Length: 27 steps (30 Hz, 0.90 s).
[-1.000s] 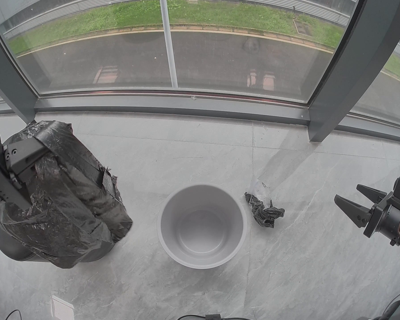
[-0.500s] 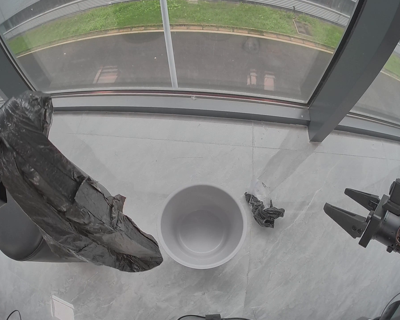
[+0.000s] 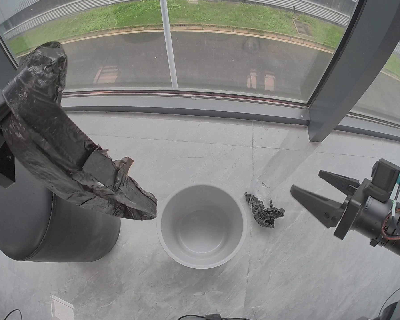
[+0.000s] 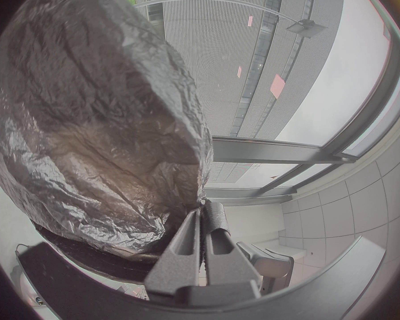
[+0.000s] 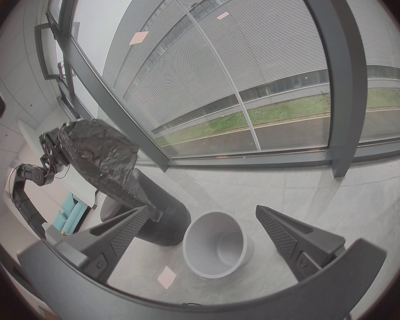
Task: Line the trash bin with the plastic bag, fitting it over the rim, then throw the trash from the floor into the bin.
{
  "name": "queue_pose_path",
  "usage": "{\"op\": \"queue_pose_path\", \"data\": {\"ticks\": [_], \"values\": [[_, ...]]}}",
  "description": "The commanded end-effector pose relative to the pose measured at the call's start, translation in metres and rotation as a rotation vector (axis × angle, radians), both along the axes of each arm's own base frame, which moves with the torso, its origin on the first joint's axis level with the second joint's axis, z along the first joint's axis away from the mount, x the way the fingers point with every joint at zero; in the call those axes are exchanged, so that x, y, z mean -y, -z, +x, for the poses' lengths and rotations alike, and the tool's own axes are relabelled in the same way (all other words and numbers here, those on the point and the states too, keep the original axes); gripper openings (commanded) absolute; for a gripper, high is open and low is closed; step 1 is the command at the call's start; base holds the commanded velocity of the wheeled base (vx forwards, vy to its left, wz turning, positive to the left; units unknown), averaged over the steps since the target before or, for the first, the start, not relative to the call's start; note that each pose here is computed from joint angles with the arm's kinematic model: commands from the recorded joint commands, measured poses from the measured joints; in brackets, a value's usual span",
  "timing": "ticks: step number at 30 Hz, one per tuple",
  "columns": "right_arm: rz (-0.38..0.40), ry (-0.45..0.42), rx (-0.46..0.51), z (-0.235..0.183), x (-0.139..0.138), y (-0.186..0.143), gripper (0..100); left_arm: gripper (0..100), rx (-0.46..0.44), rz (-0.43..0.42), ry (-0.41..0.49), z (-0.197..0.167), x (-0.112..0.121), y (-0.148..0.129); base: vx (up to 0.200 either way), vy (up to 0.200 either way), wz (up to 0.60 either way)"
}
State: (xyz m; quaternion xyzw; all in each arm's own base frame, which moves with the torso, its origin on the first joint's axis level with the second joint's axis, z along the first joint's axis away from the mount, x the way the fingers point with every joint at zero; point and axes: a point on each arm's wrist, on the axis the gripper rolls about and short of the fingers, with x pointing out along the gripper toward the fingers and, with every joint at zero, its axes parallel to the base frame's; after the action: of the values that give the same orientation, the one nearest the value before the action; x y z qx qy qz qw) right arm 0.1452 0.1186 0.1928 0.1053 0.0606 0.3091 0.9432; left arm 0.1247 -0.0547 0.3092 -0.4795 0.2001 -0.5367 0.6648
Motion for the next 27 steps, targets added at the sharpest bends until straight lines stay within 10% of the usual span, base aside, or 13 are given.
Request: {"op": "queue_pose_path", "data": {"ticks": [1, 17, 27], "values": [[-0.054, -0.051, -0.052, 0.006, -0.036, 0.013, 100, 0, -0.063, -0.005, 0.026, 0.021, 0.022, 0.004, 0.000, 0.000, 0.00], [-0.093, -0.069, -0.088, 0.041, -0.084, 0.027, 100, 0, 0.056, 0.240, -0.170, 0.023, 0.066, 0.018, 0.000, 0.000, 0.00], [-0.123, -0.125, -0.107, 0.038, -0.104, 0.052, 100, 0, 0.085, 0.215, -0.184, 0.031, 0.074, -0.009, 0.000, 0.000, 0.00]]}}
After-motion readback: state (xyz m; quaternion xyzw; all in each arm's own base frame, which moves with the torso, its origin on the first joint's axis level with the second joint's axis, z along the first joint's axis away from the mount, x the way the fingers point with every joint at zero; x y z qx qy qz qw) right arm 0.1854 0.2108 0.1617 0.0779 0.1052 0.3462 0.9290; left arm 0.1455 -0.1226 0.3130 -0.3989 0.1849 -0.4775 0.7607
